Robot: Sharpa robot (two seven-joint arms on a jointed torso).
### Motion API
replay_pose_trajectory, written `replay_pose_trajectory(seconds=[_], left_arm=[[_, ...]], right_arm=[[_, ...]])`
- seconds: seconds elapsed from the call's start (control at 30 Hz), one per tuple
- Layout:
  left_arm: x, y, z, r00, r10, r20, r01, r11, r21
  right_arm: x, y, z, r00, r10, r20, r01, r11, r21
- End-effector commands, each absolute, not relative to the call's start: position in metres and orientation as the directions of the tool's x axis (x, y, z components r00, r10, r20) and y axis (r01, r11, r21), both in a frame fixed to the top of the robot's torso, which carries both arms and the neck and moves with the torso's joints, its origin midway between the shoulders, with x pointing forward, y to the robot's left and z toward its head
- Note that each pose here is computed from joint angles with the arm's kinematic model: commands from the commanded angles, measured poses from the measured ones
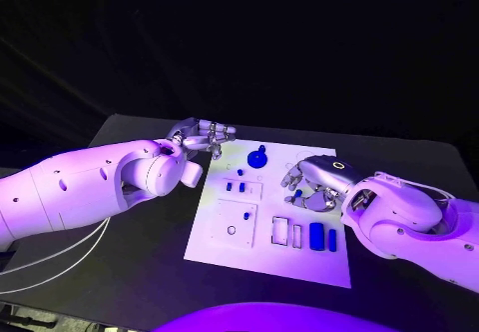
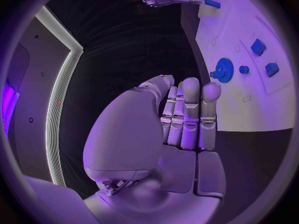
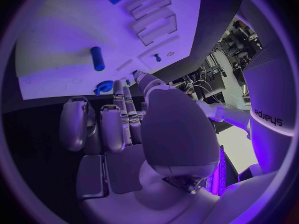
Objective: Assemble the parts on the task board
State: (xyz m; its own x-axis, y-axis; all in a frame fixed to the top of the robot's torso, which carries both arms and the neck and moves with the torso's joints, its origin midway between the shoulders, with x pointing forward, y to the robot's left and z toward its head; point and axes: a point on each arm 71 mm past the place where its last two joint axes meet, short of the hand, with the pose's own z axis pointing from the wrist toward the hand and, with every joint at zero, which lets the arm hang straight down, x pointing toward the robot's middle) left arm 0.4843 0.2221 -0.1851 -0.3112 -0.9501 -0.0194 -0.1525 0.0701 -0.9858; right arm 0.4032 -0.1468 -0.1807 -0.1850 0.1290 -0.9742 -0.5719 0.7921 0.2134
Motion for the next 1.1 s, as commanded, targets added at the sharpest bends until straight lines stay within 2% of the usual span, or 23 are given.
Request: replay_pose_trajectory(seconds=[0.03,0.4,1.1], left_arm=[[0.484,0.219,-0.184,-0.335,-0.942,-0.014,-0.145,0.066,-0.987],[0.483,0.219,-0.184,-0.337,-0.942,-0.014,-0.146,0.066,-0.987],[0.483,0.220,-0.184,-0.336,-0.942,-0.014,-0.145,0.066,-0.987]], right_arm=[[0.407,-0.154,-0.180,-0.199,0.104,-0.974,-0.572,0.795,0.202],[0.421,-0.167,-0.186,-0.186,-0.018,-0.982,-0.558,0.825,0.090],[0.427,-0.156,-0.209,-0.234,-0.062,-0.970,-0.560,0.824,0.082]])
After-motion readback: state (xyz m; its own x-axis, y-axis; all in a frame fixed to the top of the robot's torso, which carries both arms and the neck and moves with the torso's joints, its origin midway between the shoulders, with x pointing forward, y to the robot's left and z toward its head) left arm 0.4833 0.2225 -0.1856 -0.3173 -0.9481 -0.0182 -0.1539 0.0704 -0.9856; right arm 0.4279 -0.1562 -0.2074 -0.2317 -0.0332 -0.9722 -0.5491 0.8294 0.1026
